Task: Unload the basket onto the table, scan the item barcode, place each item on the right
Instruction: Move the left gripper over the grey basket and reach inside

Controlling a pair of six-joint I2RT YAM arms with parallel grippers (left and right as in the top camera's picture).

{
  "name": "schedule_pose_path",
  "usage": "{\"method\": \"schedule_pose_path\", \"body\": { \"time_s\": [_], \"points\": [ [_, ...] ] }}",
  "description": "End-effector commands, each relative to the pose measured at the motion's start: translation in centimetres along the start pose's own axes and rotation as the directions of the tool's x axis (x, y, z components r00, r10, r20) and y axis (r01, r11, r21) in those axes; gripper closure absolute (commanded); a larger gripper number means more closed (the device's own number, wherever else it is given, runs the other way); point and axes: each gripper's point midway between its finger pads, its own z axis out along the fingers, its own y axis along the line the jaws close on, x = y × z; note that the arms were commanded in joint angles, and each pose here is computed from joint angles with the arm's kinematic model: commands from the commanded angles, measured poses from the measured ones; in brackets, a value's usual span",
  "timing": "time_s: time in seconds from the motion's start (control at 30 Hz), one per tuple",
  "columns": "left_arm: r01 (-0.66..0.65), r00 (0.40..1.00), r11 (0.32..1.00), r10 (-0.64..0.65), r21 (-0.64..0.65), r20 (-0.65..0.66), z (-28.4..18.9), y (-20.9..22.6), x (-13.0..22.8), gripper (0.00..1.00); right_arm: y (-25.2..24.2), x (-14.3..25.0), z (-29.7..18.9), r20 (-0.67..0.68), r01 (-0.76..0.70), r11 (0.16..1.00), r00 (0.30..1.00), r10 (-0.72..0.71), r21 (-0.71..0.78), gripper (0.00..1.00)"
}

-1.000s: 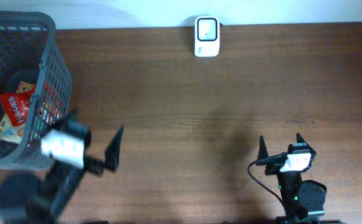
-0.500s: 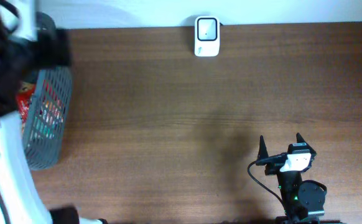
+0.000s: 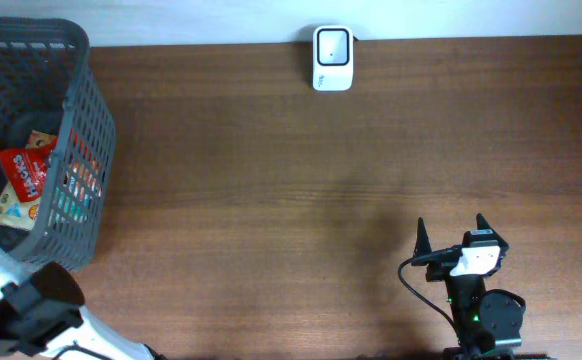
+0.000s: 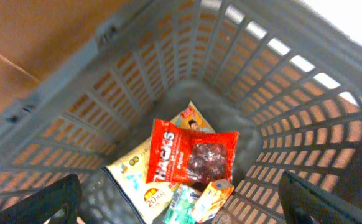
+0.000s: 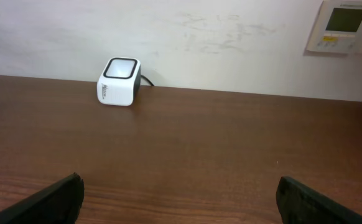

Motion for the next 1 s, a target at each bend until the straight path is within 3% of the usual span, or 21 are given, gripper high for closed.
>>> {"method": "schedule_pose_path", "body": {
  "time_s": [0.0,0.2,0.4,0.8,0.97],
  "points": [
    [0.074,0.991,0.997,-0.071,0.021,-0.113,3.8,0.3,1.7,0.01,-0.2,0.4,0.0,-0.007,-0.001,1.0,1.0,0.001,0.01,0.02],
    [0.088,0.933,0.995,-0.07,0.036,-0.354,10.3,-0.6,6.8,0.07,-0.2,0.4,0.0,-0.007,-0.001,1.0,1.0,0.001,0.01,0.02],
    [0.09,0.891,0.996,-0.071,0.022,-0.448,14.3,-0.4,9.2,0.15,-0.2,0.4,0.0,-0.007,-0.001,1.0,1.0,0.001,0.01,0.02],
    [0.061,0.793,0.998,-0.038,0.017,-0.608,20.1,-1.9,14.7,0.13,-0.2,0.4,0.0,-0.007,-0.001,1.0,1.0,0.001,0.011,0.02],
    [0.024,0.789,0.999,0.005,0.039,-0.614,22.0,-2.0,15.5,0.12,-0.2,0.4,0.0,-0.007,-0.001,1.0,1.0,0.001,0.011,0.02]
  ]
}}
